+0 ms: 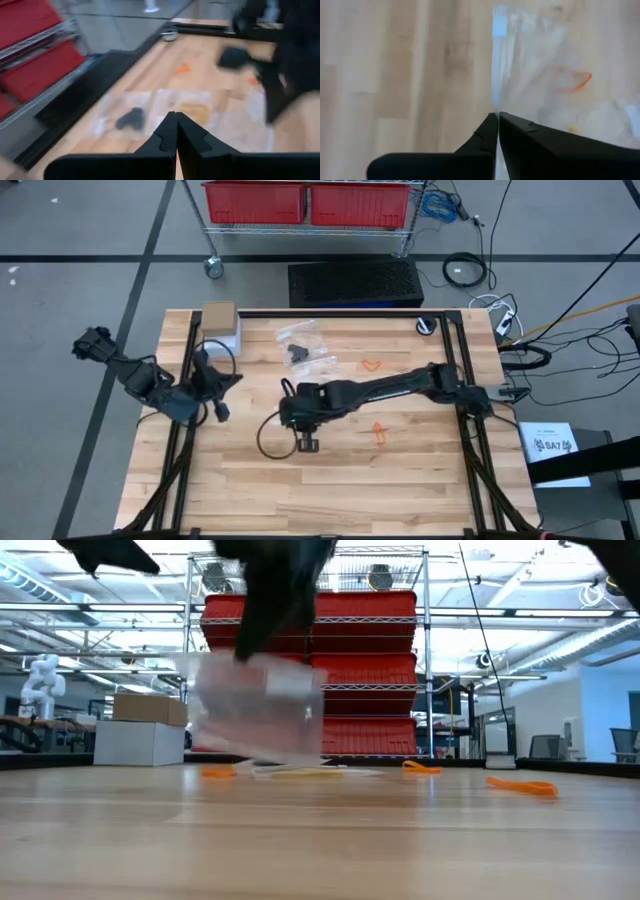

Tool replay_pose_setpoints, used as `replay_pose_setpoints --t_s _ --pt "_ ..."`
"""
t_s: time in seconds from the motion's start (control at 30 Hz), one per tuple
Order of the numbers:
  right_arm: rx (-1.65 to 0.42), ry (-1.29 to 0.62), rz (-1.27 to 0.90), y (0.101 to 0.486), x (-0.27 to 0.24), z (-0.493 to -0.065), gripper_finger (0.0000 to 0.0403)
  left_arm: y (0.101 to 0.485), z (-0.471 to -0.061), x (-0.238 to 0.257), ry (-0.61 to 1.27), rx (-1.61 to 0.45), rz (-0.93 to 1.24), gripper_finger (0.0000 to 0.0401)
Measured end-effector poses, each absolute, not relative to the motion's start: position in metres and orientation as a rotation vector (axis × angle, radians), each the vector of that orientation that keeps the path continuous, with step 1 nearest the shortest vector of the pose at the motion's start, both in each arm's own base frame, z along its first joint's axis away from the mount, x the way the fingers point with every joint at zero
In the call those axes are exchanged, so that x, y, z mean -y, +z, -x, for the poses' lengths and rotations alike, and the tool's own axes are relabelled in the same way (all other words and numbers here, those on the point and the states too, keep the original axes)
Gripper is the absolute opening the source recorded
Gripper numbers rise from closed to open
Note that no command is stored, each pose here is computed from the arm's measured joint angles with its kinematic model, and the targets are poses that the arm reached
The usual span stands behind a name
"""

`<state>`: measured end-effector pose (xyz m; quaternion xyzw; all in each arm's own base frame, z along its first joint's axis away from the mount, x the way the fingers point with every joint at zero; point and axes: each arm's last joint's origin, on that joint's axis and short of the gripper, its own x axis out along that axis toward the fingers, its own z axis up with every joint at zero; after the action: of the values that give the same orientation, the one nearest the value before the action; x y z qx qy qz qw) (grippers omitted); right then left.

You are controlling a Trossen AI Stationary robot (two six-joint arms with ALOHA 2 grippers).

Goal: Sort rubber bands
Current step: Open the bottom left transparent zip bag

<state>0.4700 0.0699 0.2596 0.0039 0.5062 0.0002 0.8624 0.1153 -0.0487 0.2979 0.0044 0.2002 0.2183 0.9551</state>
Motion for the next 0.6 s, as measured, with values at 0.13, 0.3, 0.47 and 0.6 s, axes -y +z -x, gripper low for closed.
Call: replay_pose_setpoints --t_s 0.13,0.3,0.47,0.6 --pt "-0.971 0.032 -0.057 0.311 -0.077 -0.446 0.0001 0.305 -0.124 0.066 0.203 -0.395 -0.08 0.0006" --pt "-0.885 0.064 -0.06 0.348 -0.084 -0.424 0.0 0.312 -0.145 0.095 -0.082 -0.307 -0.234 0.0022" --pt "-0.817 0.089 -0.058 0.369 -0.091 -0.411 0.0 0.306 -0.168 0.115 -0.14 -0.265 -0.401 0.0071" --pt "-0.809 0.105 -0.05 0.373 -0.096 -0.407 0.0 0.299 -0.18 0.122 -0.052 -0.263 -0.504 0.0116"
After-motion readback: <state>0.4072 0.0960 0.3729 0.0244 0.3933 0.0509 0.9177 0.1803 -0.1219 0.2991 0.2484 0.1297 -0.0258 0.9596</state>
